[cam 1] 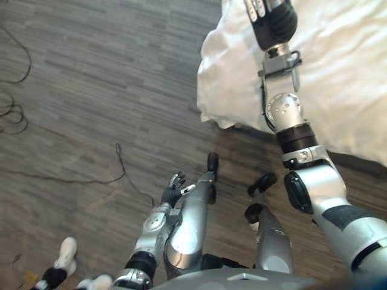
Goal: Tidy the bed and pick cloth on bed and put in laundry
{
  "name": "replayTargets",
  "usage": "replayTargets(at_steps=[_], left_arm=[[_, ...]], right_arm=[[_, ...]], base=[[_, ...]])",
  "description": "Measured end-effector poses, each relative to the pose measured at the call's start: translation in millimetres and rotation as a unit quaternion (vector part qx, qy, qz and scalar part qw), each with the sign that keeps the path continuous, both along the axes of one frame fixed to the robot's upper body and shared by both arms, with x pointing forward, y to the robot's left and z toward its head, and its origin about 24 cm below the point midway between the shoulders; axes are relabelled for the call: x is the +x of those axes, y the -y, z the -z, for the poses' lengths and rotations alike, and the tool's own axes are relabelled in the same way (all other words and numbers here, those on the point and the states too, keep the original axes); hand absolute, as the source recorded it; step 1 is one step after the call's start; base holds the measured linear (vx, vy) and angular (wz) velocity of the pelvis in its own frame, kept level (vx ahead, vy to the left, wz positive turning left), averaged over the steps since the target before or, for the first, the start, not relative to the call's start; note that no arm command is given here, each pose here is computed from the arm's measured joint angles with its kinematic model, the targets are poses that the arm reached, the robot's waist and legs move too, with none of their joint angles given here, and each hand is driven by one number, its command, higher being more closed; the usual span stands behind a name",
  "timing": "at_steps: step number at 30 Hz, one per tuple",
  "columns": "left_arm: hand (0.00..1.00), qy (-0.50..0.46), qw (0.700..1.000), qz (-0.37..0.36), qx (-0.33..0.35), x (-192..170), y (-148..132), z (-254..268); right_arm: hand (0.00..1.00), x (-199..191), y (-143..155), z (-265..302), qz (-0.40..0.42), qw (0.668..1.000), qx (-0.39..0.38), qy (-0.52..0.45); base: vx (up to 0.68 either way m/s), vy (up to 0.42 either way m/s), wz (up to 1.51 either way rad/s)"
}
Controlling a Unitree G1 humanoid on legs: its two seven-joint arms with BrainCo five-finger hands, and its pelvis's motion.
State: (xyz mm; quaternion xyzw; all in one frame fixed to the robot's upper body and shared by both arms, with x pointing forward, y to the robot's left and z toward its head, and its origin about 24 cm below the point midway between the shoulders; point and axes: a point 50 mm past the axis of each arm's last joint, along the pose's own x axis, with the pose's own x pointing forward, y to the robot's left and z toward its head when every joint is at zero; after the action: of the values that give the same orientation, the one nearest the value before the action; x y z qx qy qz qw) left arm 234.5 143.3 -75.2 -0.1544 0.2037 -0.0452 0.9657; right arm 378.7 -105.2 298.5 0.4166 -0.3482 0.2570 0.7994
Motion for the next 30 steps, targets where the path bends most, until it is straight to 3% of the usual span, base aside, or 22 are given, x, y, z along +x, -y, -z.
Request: replayTargets(at_steps=[7,11,19,21,23,30], left_arm=[[0.0,0.051,0.994,-0.029,-0.091,24.5,21.7,-20.3],[0.0,0.089,0.981,-0.023,-0.17,65.3,41.8,-61.9],[0.0,0.105,0.953,-0.096,-0.269,104.7,18.6,-105.6],[0.0,0.095,0.951,-0.1,-0.276,110.1,15.7,-109.2],[0.0,0.089,0.95,-0.097,-0.284,113.3,16.0,-111.5],[0.0,0.052,0.956,-0.089,-0.275,112.6,11.6,-99.9]], right_arm=[[1.0,-10.7,-0.3,-12.3,0.063,0.997,-0.029,0.016],[1.0,-26.7,11.2,-15.9,0.052,0.997,0.012,0.048],[1.0,-49.0,128.7,-1.4,0.113,0.968,0.207,0.086],[1.0,-44.9,172.5,28.3,0.174,0.948,0.263,0.034],[1.0,-43.5,197.0,59.7,0.208,0.929,0.305,-0.018],[1.0,-62.3,238.2,73.3,0.273,0.911,0.308,-0.031]], base=[[-0.12,0.036,-0.38],[-0.05,-0.015,-0.32],[0.02,-0.025,-0.45],[0.07,-0.028,-0.28],[0.08,-0.029,-0.3],[0.09,-0.031,-0.2]])
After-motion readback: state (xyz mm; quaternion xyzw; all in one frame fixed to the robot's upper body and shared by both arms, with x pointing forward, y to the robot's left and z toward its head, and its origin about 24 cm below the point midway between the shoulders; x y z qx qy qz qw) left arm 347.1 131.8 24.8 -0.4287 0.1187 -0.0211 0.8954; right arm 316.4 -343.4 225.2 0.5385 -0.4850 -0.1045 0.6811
